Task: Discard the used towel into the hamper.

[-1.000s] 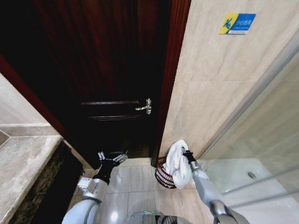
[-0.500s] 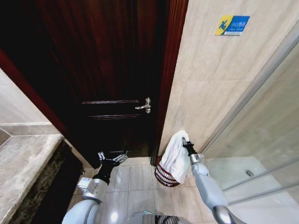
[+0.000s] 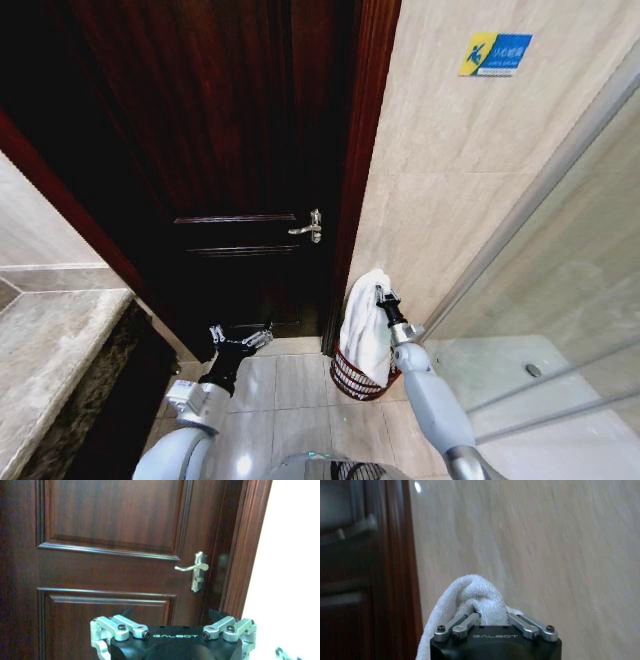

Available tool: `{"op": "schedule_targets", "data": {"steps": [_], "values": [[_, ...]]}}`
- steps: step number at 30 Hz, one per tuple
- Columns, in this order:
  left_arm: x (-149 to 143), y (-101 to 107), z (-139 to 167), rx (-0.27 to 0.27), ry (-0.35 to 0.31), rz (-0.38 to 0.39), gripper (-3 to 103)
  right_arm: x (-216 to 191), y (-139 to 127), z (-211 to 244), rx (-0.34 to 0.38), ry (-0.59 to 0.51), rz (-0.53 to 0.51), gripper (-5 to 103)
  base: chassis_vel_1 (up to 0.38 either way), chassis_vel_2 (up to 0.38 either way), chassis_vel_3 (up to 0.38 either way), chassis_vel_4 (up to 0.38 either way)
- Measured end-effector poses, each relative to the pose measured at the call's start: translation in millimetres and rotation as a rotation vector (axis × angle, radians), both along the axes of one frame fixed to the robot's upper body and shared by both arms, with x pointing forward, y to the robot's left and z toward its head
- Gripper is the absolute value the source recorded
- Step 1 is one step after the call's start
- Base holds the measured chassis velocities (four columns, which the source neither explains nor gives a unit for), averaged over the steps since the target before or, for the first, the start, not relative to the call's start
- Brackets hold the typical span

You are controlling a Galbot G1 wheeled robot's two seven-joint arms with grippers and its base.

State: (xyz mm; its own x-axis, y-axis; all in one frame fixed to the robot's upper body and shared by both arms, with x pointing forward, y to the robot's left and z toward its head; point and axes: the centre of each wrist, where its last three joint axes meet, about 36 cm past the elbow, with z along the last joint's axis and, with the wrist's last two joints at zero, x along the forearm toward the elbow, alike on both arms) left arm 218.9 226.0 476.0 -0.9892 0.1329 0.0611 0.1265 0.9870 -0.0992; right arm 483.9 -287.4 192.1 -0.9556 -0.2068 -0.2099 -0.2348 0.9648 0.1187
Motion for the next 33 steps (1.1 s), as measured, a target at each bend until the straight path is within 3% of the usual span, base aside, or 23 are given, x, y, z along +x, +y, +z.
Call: {"op": "schedule_targets", "data": {"steps": [7, 8, 13, 22, 27, 33], "values": [[0.0, 0.0, 0.0, 0.000, 0.000, 0.000, 100, -22.3, -49.2, -48.4, -0.063, 0.108, -0.085, 12, 0.000, 0.000, 0.000, 0.000], [0.0, 0.0, 0.0, 0.000, 0.000, 0.000, 100, -32.1, -66.1, -61.2, -0.088, 0.150, -0.107, 12, 0.000, 0.000, 0.000, 0.000], [0.0, 0.0, 0.0, 0.000, 0.000, 0.000, 100, -57.3, -88.1, -79.0, -0.126, 0.233, -0.085, 12, 0.000, 0.000, 0.000, 0.000], [0.0, 0.0, 0.0, 0.000, 0.000, 0.000, 100, -88.7, -84.2, -108.1, -0.198, 0.405, -0.002, 12, 0.000, 0.000, 0.000, 0.000], [0.0, 0.0, 0.0, 0.000, 0.000, 0.000, 100, -79.4, -72.4, -108.9, -0.215, 0.505, 0.044, 12, 0.000, 0.000, 0.000, 0.000], [0.0, 0.0, 0.0, 0.000, 0.000, 0.000, 100, -44.9, -53.9, -98.0, -0.296, 0.659, 0.140, 12, 0.000, 0.000, 0.000, 0.000]]}}
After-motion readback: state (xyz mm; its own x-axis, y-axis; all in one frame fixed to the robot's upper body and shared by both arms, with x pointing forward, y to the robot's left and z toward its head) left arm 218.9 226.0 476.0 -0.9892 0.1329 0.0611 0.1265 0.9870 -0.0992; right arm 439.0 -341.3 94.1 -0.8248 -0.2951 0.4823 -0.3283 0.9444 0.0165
